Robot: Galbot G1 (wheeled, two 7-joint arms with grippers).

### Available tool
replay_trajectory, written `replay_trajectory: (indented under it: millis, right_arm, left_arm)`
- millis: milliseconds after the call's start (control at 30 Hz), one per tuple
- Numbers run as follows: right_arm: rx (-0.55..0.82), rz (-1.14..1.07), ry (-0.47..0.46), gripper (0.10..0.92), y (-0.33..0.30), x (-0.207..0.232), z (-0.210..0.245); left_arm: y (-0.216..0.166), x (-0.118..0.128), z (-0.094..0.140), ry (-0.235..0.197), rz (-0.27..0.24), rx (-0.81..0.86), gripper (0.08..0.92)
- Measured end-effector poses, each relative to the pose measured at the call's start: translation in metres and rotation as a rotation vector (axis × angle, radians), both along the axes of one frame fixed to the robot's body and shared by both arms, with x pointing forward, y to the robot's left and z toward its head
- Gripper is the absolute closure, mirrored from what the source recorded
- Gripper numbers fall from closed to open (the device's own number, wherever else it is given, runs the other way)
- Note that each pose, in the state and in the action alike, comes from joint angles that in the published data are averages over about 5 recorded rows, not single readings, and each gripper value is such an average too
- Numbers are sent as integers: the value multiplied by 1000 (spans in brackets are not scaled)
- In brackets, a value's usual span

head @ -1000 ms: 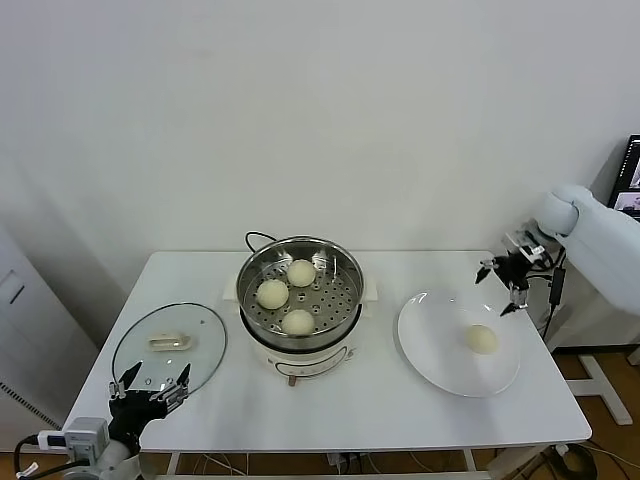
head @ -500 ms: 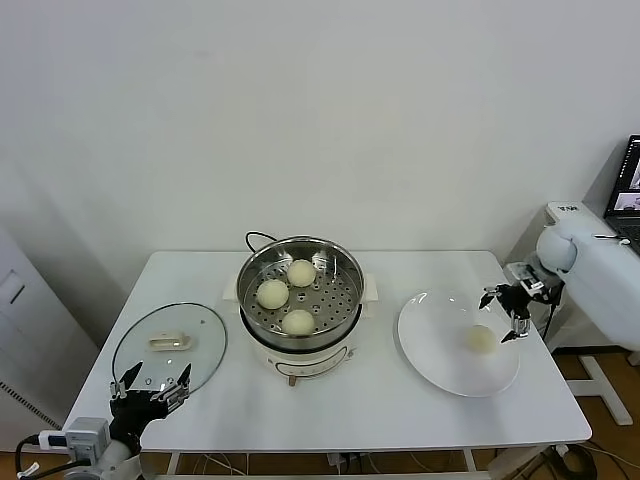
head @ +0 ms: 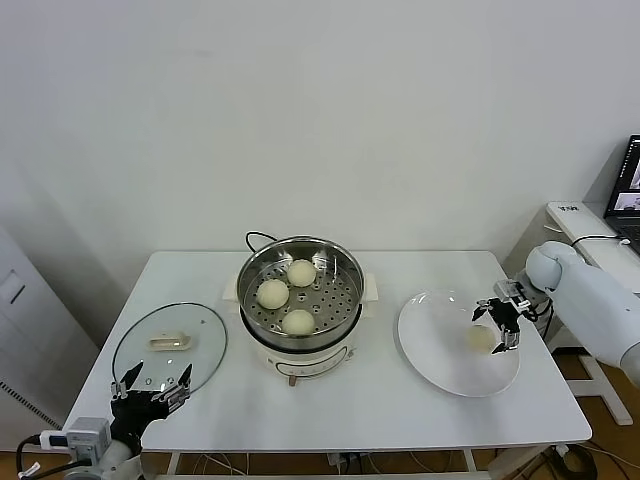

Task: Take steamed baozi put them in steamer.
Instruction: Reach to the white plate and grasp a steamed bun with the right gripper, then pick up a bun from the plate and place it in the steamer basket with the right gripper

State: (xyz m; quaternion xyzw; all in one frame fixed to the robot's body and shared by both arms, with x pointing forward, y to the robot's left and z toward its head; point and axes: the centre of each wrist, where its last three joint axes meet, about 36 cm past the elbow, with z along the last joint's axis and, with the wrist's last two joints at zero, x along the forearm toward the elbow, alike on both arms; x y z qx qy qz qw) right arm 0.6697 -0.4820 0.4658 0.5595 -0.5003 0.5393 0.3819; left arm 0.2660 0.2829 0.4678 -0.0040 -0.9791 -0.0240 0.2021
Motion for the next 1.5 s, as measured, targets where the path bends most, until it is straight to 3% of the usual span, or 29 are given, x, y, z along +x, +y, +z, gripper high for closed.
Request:
replay_trajectory:
  millis: [300, 400, 667, 867, 1233, 1500]
  right_arm:
    - [-9, -7, 10, 548, 2, 0, -3]
    - [-9, -7, 16, 582, 3, 1, -1]
    - [4, -9, 22, 613, 9, 5, 23]
    - [23, -25, 13, 615, 28, 15, 79]
    - [95, -32, -20, 615, 116, 31, 192]
    - [144, -61, -21, 609, 189, 31, 236]
  left_arm:
    - [0, 0, 0, -2, 1, -1, 177]
    - [0, 0, 0, -1, 2, -1, 177]
    - [0, 0, 0, 3, 6, 0, 177]
    - [0, 0, 0, 6, 7, 4, 177]
    - [-2, 0, -1, 10, 0, 4, 177]
    - [-2, -1, -1, 9, 2, 7, 177]
